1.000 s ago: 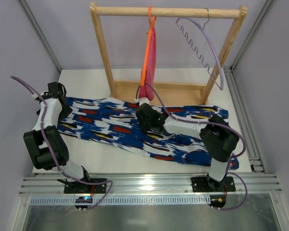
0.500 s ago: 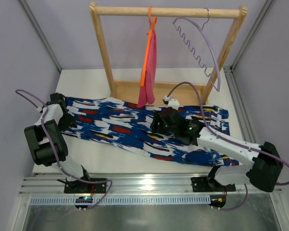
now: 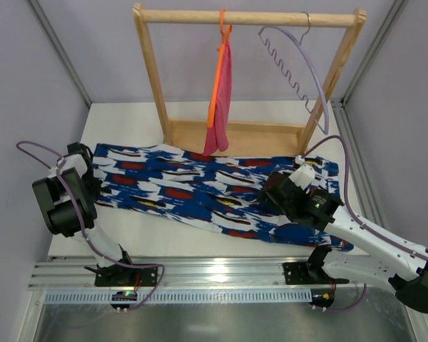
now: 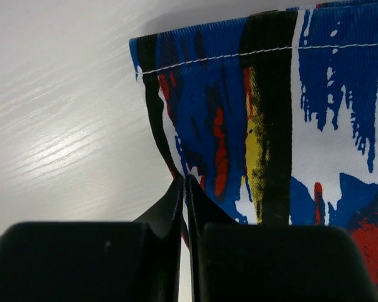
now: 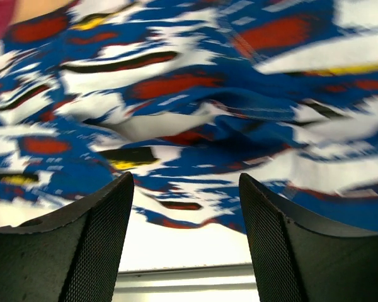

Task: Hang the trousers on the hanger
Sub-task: Fold the trousers

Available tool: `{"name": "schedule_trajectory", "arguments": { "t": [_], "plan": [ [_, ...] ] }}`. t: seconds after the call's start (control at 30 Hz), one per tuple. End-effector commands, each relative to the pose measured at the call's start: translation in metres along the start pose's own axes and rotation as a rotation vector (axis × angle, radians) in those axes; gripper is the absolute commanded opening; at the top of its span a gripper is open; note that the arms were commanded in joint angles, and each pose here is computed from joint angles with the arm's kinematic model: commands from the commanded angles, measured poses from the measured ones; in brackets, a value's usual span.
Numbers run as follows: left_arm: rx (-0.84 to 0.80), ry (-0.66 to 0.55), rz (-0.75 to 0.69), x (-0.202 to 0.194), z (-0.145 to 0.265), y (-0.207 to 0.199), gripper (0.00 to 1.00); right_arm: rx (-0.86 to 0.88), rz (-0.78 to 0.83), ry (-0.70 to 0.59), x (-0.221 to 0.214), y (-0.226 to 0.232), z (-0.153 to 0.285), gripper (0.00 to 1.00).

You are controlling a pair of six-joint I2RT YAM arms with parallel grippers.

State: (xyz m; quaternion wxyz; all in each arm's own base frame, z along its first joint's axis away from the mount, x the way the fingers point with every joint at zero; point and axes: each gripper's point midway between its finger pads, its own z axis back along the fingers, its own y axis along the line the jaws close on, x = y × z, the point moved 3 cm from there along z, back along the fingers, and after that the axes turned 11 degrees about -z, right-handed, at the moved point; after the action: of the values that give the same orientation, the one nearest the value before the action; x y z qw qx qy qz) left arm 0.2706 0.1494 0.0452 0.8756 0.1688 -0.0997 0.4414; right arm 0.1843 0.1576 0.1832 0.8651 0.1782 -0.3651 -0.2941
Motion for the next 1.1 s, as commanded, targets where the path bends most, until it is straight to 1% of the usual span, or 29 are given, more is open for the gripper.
{"name": "schedule_trajectory", "arguments": {
  "t": [0.0, 0.03, 0.07, 0.13, 0.2, 0.23, 0.27, 0.3, 0.33, 0.4, 0.43, 0.47, 0.53, 0.57, 0.63, 0.67, 0.73, 0.8, 0.9, 0.93, 1.0, 1.07],
  "plan": [
    [0.07, -0.004, 0.026, 0.006, 0.006, 0.016, 0.0, -0.291, -0.218, -0.136, 0.022, -0.046, 0.016, 0.69],
    [0.095, -0.004, 0.053, 0.004, 0.013, 0.023, 0.0, -0.312, -0.298, -0.171, 0.029, -0.045, 0.022, 0.69],
    [0.107, -0.046, 0.082, 0.008, 0.026, 0.031, 0.0, -0.385, -0.284, -0.236, 0.039, -0.063, 0.029, 0.69],
    [0.146, -0.09, 0.116, 0.003, 0.037, 0.046, 0.01, -0.433, -0.332, -0.308, 0.054, -0.075, 0.034, 0.71],
    [0.124, -0.152, 0.172, -0.004, 0.049, 0.056, 0.0, -0.455, -0.325, -0.337, 0.065, -0.081, 0.031, 0.72],
    [0.112, -0.166, 0.186, -0.005, 0.052, 0.057, 0.0, -0.503, -0.35, -0.359, 0.074, -0.092, 0.025, 0.72],
    [0.1, -0.172, 0.209, -0.009, 0.054, 0.058, 0.0, -0.499, -0.368, -0.362, 0.08, -0.09, 0.018, 0.72],
    [0.084, -0.178, 0.222, -0.011, 0.058, 0.059, 0.0, -0.534, -0.337, -0.335, 0.081, -0.097, 0.015, 0.72],
    [0.073, -0.161, 0.227, -0.016, 0.058, 0.058, 0.0, -0.596, -0.393, -0.362, 0.092, -0.112, 0.013, 0.72],
    [0.049, -0.132, 0.23, -0.022, 0.059, 0.054, 0.0, -0.666, -0.413, -0.353, 0.097, -0.126, 0.008, 0.71],
    [0.029, -0.115, 0.239, -0.023, 0.062, 0.052, 0.0, -0.714, -0.46, -0.369, 0.103, -0.138, 0.008, 0.71],
    [-0.065, -0.056, 0.233, -0.033, 0.064, 0.036, 0.0, -0.76, -0.485, -0.368, 0.104, -0.147, 0.01, 0.71],
    [-0.142, -0.07, 0.201, -0.036, 0.064, 0.024, 0.0, -0.824, -0.527, -0.36, 0.103, -0.161, 0.012, 0.7],
    [-0.109, -0.069, 0.213, -0.04, 0.062, 0.03, 0.0, -0.887, -0.579, -0.367, 0.105, -0.174, 0.018, 0.7],
    [-0.119, -0.116, 0.201, -0.035, 0.062, 0.031, 0.0, -0.954, -0.634, -0.373, 0.106, -0.185, 0.023, 0.7],
    [-0.111, -0.121, 0.202, -0.035, 0.062, 0.033, 0.0, -1.018, -0.655, -0.366, 0.104, -0.195, 0.03, 0.7],
    [-0.161, -0.101, 0.194, -0.038, 0.065, 0.026, 0.0, -1.11, -0.71, -0.377, 0.102, -0.209, 0.038, 0.7],
    [-0.236, -0.074, 0.2, -0.044, 0.067, 0.016, 0.0, -1.133, -0.741, -0.35, 0.095, -0.215, 0.037, 0.71],
    [-0.294, -0.08, 0.202, -0.046, 0.073, 0.011, 0.0, -1.117, -0.762, -0.332, 0.08, -0.222, 0.032, 0.7],
    [-0.316, -0.078, 0.2, -0.047, 0.075, 0.009, 0.01, -1.112, -0.753, -0.328, 0.073, -0.227, 0.031, 0.68],
    [-0.351, -0.106, 0.19, -0.046, 0.082, 0.008, 0.0, -1.135, -0.749, -0.353, 0.068, -0.236, 0.031, 0.66],
    [-0.332, -0.152, 0.173, -0.041, 0.084, 0.014, 0.0, -1.162, -0.755, -0.356, 0.06, -0.242, 0.032, 0.65]
  ]
}}
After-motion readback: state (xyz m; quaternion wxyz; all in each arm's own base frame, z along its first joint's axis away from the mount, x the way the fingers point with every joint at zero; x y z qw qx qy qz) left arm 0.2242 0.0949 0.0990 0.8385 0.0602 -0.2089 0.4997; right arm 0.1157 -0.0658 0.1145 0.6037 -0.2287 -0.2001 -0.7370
